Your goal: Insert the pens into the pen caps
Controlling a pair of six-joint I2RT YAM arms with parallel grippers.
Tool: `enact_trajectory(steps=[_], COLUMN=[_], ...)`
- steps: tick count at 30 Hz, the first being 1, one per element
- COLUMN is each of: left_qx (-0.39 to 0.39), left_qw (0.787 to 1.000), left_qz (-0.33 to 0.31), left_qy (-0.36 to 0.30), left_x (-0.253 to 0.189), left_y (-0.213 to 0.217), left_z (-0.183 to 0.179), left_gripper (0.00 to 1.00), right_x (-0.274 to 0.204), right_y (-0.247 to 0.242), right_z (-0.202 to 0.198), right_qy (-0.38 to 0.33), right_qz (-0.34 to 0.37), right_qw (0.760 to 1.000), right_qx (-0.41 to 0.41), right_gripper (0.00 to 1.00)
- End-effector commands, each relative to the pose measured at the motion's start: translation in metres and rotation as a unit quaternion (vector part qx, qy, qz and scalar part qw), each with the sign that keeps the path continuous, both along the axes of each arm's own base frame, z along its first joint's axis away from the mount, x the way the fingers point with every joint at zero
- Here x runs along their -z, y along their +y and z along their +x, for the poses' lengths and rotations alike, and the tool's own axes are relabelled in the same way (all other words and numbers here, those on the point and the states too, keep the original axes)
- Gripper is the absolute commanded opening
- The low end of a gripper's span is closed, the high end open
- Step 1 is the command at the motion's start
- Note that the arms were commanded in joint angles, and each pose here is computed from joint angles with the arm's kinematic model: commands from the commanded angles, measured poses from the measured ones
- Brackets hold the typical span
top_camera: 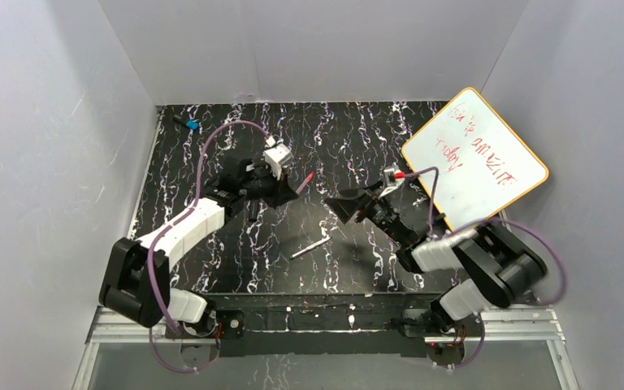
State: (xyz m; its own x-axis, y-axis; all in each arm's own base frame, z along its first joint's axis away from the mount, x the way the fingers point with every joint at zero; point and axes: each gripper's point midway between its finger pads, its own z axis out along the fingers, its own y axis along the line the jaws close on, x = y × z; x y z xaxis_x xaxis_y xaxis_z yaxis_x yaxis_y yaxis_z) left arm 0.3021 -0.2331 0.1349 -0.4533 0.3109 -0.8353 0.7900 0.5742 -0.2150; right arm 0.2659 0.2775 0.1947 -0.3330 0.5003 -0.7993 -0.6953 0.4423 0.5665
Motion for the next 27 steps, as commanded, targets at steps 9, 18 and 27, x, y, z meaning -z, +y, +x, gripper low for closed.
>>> enact_trajectory(steps=[9,18,27], left_qx=[0.077,0.080,0.091], left_qw=[0.964,0.965,0.963], left_qz=[-0.255,-0.249,-0.252], left_qy=[0.002,0.003,0.018], left_x=[-0.105,-0.102,-0.098], left_y=[-0.042,-0.039,-0.041], left_z=[-0.037,-0.044,-0.049], left_gripper=[0.00,0.00,0.00], right_x=[-0.100,-0.119,-0.124], right_y=[0.032,0.037,0.041], right_z=[-0.001,-0.009,-0.010], right_qy=[-0.113,-0.141,-0.144], right_qz=[0.157,0.163,0.168], right_qw=[0.977,0.969,0.967], right_qx=[-0.091,-0.118,-0.130], right_gripper=[0.81,0.76,0.67])
